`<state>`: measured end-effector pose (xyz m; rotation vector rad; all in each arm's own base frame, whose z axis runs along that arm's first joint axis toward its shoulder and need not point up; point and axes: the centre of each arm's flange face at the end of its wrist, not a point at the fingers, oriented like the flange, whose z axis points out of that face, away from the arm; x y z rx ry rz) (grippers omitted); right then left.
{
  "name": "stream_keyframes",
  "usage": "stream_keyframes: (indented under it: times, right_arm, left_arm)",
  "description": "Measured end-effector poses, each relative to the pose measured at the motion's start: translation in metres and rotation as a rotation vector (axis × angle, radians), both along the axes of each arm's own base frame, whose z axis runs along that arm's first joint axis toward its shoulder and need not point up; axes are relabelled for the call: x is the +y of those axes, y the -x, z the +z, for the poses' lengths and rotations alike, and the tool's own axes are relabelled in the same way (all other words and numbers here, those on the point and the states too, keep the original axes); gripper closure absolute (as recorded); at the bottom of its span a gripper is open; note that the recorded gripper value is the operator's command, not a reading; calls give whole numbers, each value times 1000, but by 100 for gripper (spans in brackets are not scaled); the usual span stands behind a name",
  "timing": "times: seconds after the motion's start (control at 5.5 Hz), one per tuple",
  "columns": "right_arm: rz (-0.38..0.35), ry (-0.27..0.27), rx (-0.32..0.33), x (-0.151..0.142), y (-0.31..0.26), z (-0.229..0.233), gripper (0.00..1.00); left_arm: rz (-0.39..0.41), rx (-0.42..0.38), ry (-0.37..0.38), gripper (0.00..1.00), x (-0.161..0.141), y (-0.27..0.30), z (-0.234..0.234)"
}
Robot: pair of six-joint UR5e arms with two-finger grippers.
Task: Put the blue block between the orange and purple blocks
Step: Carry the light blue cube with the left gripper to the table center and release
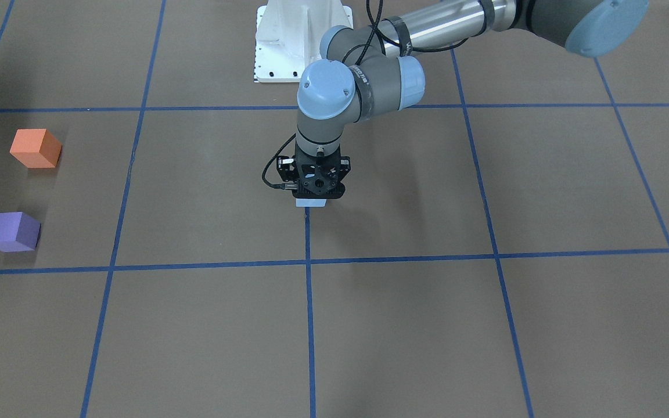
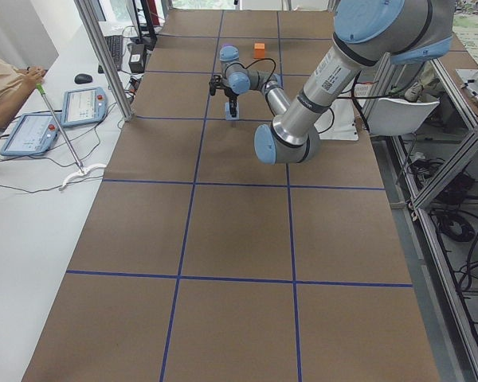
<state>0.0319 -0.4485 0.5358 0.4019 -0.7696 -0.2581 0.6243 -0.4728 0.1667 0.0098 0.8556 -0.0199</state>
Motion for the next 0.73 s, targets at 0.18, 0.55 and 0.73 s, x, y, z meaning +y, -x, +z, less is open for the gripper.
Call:
stream_keyframes:
  times: [0.18,0.55,0.73]
  right_arm:
    - [-1,0,-2,0,0,0,0]
    - [2,-3,-53,-7,4,-18,0]
    - [21,15,-111,-21,15,-45,0]
  left_arm:
    - [-16,-17,-24,0,4,-6,2]
    - [-26,35,-67,0,2,21,-29]
    - [9,56,-94,0,-12,61,-51]
